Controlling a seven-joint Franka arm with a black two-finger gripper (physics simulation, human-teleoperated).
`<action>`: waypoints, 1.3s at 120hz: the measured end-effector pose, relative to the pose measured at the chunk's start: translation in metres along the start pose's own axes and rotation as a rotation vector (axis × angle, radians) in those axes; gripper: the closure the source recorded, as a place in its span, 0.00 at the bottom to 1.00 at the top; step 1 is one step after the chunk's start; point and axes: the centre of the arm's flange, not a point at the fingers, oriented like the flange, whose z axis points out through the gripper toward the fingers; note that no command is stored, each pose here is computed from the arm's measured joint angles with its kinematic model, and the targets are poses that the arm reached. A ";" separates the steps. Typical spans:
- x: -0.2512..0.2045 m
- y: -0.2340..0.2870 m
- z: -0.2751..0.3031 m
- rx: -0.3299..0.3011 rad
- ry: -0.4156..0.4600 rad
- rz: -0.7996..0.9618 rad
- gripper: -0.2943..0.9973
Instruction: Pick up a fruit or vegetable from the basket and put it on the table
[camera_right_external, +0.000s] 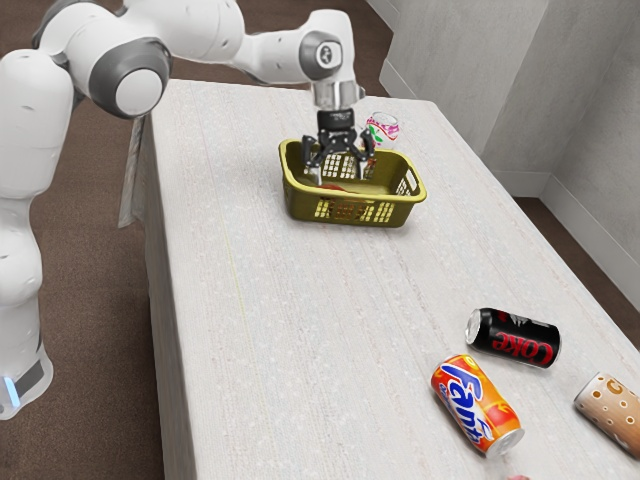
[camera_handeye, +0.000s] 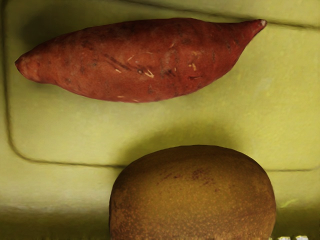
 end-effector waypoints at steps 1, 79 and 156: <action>0.000 0.000 0.000 0.000 0.000 0.002 0.23; 0.001 0.011 0.023 -0.006 0.007 0.082 0.23; 0.007 0.022 0.062 0.008 -0.020 0.103 0.23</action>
